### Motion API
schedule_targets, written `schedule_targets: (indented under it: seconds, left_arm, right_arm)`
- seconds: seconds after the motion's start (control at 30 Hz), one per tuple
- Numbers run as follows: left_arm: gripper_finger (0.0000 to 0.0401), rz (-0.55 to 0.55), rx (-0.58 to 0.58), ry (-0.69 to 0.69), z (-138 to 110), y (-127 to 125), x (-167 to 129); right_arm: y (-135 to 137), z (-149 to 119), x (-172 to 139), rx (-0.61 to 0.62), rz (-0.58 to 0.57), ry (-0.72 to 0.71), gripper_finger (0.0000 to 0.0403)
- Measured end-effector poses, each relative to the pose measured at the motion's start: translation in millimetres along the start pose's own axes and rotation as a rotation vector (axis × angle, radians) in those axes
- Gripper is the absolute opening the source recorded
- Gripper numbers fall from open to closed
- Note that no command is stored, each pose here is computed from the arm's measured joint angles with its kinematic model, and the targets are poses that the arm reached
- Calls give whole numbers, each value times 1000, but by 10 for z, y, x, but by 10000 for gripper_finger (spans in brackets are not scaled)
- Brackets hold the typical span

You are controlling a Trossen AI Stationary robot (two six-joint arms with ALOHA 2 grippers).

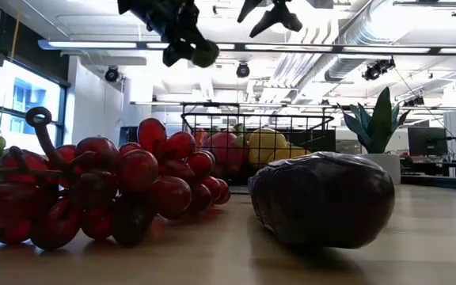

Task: Build produce basket
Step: Put the lime into the wire basket

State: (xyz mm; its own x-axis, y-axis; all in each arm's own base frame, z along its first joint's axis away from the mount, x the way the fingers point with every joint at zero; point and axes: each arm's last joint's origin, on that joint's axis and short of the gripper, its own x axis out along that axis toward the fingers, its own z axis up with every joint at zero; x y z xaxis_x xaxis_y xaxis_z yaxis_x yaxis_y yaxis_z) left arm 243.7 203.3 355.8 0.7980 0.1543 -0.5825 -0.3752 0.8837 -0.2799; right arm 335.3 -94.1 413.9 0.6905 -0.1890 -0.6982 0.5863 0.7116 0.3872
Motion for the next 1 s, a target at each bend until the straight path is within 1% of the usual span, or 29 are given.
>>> schedule_targets:
  seconds: [0.2,0.27,0.33,0.43,0.53,0.63,0.7,0.8,0.9,1.0]
  left_arm:
    - [163,31,68,-62,133,102,-165]
    - [163,37,79,-77,165,126,-208]
    - [163,20,86,-92,193,148,-252]
    - [163,-33,81,-130,251,166,-322]
    - [163,-89,70,-175,302,172,-356]
    - [163,-147,69,-206,334,176,-379]
    - [163,-166,76,-210,336,182,-388]
    - [163,-185,85,-212,337,186,-394]
    - [163,-185,87,-214,339,185,-394]
    - [163,-185,88,-215,340,184,-394]
  right_arm:
    - [47,16,31,19,109,31,181]
    - [68,31,32,17,128,13,182]
    - [73,45,31,40,130,-1,188]
    - [79,65,32,56,125,-28,207]
    - [68,74,34,58,87,-57,237]
    - [69,92,33,26,70,-89,268]
    - [81,132,27,-8,86,-128,282]
    - [97,213,12,-47,119,-202,290]
    - [78,298,-6,-48,132,-273,291]
    - [35,373,-23,-18,105,-342,291]
